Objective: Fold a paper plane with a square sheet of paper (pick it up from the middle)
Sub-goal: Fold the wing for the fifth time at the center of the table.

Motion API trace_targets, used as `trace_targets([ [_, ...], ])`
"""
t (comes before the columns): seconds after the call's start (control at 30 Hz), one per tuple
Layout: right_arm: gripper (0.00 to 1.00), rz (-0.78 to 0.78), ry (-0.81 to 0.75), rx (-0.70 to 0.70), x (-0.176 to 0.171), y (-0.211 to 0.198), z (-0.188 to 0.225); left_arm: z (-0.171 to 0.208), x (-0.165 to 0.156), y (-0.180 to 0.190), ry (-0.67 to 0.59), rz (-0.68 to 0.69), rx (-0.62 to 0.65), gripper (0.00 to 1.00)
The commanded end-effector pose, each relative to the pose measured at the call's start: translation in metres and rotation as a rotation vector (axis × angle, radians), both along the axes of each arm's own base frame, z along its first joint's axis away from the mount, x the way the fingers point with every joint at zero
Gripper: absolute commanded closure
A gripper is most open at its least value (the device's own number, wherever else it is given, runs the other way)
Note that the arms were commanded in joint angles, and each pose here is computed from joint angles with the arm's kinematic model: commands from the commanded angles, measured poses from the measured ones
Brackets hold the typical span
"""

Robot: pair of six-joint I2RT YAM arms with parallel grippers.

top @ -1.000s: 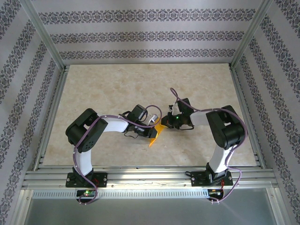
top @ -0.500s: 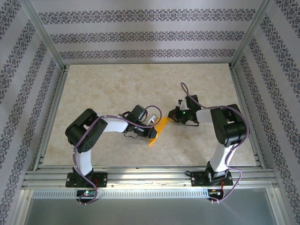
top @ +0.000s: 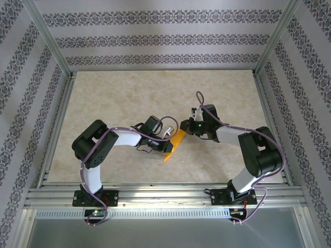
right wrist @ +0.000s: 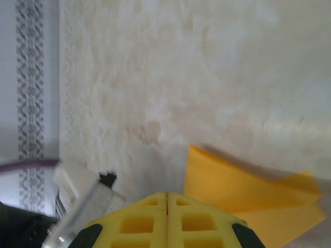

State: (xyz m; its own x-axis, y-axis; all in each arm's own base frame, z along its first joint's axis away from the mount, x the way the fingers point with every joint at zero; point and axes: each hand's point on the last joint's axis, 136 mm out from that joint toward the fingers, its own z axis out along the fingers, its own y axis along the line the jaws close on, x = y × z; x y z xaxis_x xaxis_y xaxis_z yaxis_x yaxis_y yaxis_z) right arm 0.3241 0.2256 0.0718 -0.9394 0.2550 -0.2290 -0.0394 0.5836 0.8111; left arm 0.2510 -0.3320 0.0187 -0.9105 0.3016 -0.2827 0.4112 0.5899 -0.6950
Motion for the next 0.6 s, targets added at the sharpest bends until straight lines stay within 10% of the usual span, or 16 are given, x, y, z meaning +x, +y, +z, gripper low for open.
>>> trace_targets([
  [0.0,0.98,0.059,0.055,0.016,-0.019,0.013,-0.013,-0.046,-0.037,0.037,0.165,0.027,0.189,1.00],
  [0.57,1.00,-0.061,0.233,-0.129,-0.030,-0.021,-0.087,-0.010,-0.027,0.026,0.126,0.061,0.114,1.00],
])
